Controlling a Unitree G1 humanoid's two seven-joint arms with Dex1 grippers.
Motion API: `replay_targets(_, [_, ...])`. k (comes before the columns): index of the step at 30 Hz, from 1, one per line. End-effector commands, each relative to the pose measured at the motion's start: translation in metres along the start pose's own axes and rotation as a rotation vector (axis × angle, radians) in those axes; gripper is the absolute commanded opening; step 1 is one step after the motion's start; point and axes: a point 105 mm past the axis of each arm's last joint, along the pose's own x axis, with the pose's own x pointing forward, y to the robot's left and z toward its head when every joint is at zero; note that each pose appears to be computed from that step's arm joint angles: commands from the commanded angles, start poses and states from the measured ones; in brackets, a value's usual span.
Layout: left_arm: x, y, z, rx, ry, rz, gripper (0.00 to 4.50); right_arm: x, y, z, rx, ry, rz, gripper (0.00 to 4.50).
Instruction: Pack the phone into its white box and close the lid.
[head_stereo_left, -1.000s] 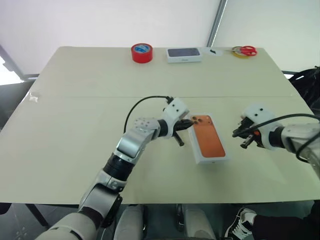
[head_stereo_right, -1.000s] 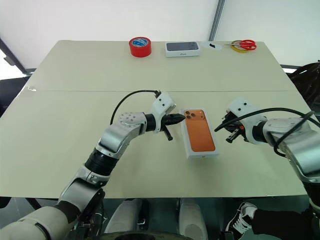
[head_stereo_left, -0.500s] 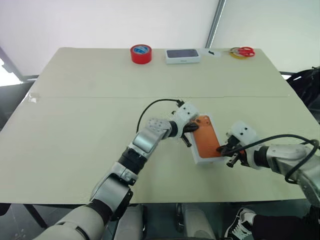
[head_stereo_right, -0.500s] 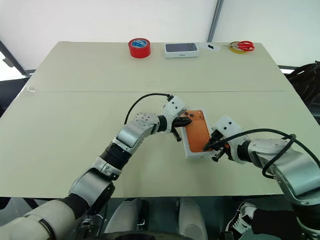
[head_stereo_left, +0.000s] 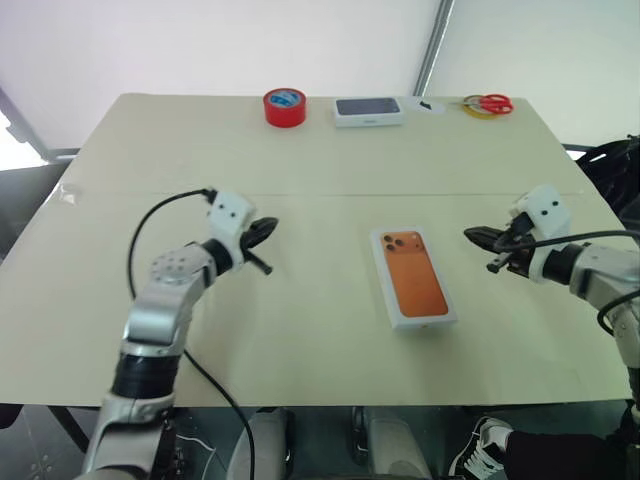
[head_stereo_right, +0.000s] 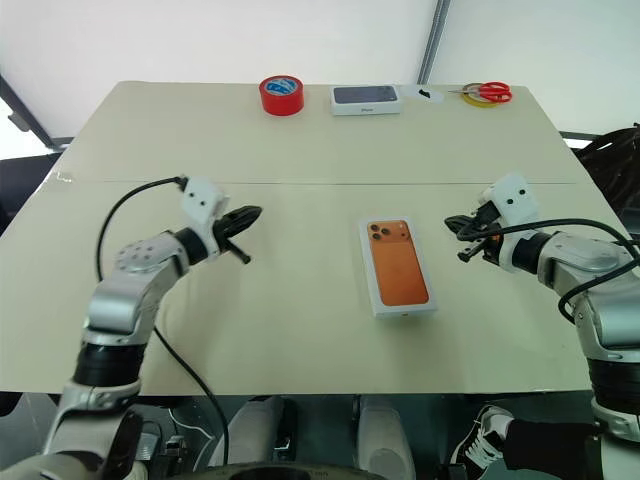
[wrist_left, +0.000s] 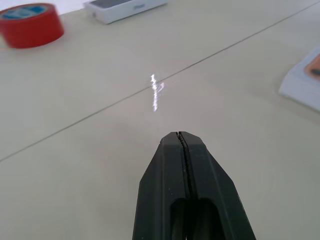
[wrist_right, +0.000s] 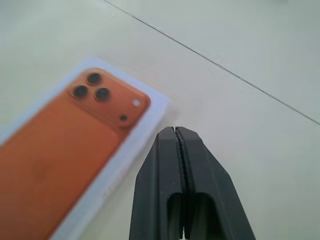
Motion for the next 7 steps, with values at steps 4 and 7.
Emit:
replay_targets(4, [-0.037, 0.021, 0.002, -0.043, -0.026, 0.130, 0.00, 0.004, -0.014, 0.006, 0.044, -0.083, 0.022, 0.02])
replay_targets(7, [-0.043, 0.018, -0.001, -0.049, -0.020, 0.140, 0.00, 0.009, -0.013, 0.004, 0.045, -0.080, 0.038, 0.02])
